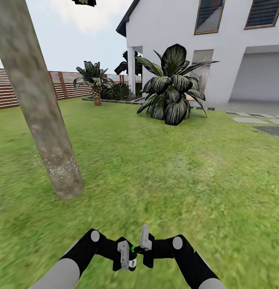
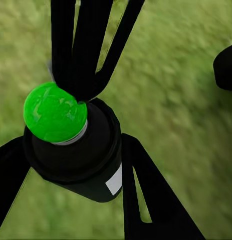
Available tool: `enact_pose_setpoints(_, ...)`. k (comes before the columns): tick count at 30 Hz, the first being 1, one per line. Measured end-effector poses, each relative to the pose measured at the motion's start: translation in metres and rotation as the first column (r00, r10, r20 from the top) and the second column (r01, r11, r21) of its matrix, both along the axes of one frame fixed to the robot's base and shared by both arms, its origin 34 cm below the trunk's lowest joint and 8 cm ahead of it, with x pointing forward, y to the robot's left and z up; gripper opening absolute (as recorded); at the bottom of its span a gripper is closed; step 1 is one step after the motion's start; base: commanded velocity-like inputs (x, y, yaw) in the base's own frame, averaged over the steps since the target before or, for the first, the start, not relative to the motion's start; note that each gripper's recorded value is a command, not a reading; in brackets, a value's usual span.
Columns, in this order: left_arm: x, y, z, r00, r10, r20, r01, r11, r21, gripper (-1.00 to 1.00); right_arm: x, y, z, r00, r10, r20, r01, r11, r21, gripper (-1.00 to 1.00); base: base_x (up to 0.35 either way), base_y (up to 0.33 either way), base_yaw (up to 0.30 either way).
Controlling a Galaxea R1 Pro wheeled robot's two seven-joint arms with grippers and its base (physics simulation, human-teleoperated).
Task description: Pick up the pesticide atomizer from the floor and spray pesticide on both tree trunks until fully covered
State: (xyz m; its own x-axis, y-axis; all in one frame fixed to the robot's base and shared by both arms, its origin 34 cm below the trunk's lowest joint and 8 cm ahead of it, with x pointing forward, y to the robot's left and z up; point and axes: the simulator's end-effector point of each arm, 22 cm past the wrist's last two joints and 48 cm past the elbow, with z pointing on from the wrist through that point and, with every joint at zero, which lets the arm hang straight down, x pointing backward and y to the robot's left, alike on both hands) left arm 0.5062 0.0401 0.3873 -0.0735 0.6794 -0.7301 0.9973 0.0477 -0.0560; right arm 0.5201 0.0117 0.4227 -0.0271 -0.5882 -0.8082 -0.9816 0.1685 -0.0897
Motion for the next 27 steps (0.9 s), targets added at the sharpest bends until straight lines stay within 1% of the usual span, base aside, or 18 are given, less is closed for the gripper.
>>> enact_pose_setpoints(13,-0.002,0.001,-0.001,1.000,-0.002,-0.001,0.002,1.000,-0.005,-1.00,0.000,-0.001,-0.001,1.000,0.001,0.000,-0.001,1.000,-0.004,-1.00,0.000,0.000,0.000)
enact_pose_setpoints(15,-0.002,0.001,-0.001,1.000,-0.002,-0.001,0.002,1.000,-0.005,-1.00,0.000,-0.005,-0.003,1.000,-0.001,-0.001,0.001,1.000,-0.011,-1.00,0.000,0.000,0.000)
enact_pose_setpoints(17,-0.002,0.003,-0.003,1.000,-0.003,0.000,0.003,1.000,0.003,-1.00,0.001,-0.009,-0.005,1.000,-0.003,-0.001,0.003,1.000,-0.017,-1.00,0.000,0.000,0.000)
enact_pose_setpoints(19,-0.001,0.010,-0.006,1.000,0.001,0.002,-0.001,1.000,0.019,-1.00,0.001,-0.010,-0.005,1.000,-0.004,-0.001,0.004,1.000,-0.018,-1.00,0.000,0.000,0.000)
enact_pose_setpoints(20,0.000,0.021,-0.009,1.000,0.005,0.002,-0.005,0.999,0.037,-1.00,0.001,-0.010,-0.005,1.000,-0.004,-0.001,0.004,1.000,-0.018,-1.00,0.000,0.000,0.000)
enact_pose_setpoints(22,0.003,0.052,-0.017,1.000,0.024,0.002,-0.024,0.996,0.082,-1.00,0.001,-0.011,-0.005,1.000,-0.004,-0.001,0.004,1.000,-0.018,-1.00,0.000,0.000,0.000)
enact_pose_setpoints(23,0.004,0.071,-0.021,0.999,0.036,0.001,-0.036,0.993,0.109,-1.00,0.001,-0.011,-0.005,1.000,-0.004,-0.001,0.004,1.000,-0.017,-1.00,0.000,0.000,0.000)
enact_pose_setpoints(26,0.006,0.117,-0.030,0.998,0.067,0.000,-0.066,0.984,0.168,-1.00,0.001,-0.011,-0.005,1.000,-0.004,-0.001,0.004,1.000,-0.017,-1.00,0.000,0.000,0.000)
enact_pose_setpoints(27,0.006,0.126,-0.031,0.997,0.074,0.001,-0.073,0.981,0.179,-1.00,0.001,-0.011,-0.005,1.000,-0.004,-0.001,0.004,1.000,-0.017,-1.00,0.000,0.000,0.000)
